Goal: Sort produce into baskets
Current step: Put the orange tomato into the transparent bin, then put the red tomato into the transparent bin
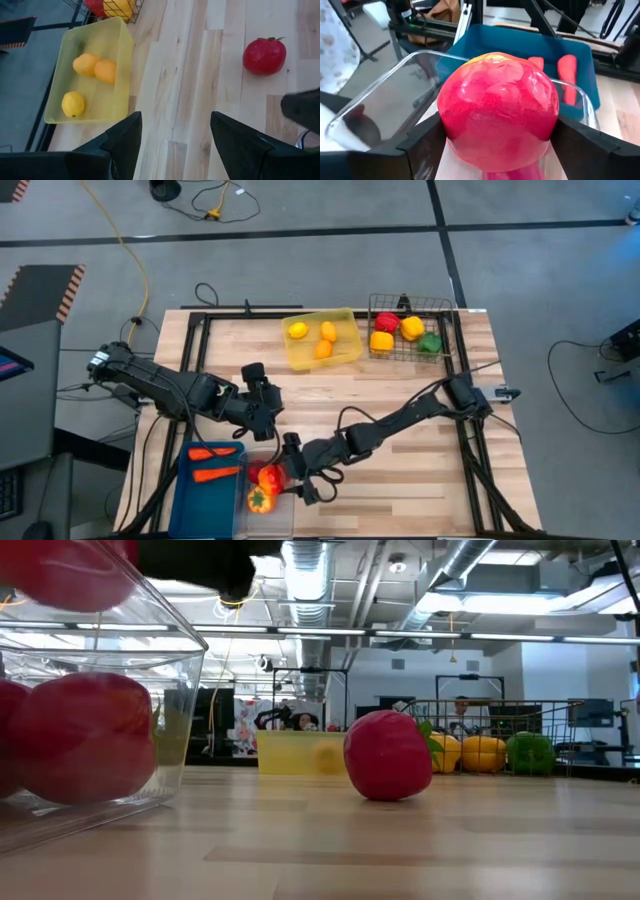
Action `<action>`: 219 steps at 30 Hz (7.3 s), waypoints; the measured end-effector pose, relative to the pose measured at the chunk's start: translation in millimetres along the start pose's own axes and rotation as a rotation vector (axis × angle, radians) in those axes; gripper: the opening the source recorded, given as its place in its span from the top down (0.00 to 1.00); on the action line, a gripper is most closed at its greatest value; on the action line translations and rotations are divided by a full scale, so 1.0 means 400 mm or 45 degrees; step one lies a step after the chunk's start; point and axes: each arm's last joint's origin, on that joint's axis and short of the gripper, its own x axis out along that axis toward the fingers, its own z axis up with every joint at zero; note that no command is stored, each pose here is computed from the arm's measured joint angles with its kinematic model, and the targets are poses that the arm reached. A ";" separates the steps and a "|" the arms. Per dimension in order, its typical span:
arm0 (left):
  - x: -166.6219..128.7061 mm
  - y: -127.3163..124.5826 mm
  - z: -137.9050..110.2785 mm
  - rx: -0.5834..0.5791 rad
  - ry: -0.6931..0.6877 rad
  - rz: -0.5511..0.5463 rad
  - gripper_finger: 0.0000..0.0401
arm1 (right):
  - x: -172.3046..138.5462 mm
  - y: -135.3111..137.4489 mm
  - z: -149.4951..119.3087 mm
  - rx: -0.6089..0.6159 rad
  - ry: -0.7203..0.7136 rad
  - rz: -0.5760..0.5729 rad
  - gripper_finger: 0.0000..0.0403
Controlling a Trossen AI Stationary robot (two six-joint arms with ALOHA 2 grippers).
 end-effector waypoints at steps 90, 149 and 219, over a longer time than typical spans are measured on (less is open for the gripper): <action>0.025 -0.014 0.102 -0.472 -0.349 -0.303 0.38 | -0.962 -0.058 -0.048 0.167 0.026 -0.529 0.01; 0.494 -0.271 0.041 -0.177 -0.089 -0.494 0.00 | -0.915 -0.058 -0.459 0.415 -0.192 -0.615 0.01; 0.238 -0.195 0.053 -0.232 0.153 -0.814 0.30 | -0.884 -0.074 -0.477 0.307 -0.332 -0.672 0.01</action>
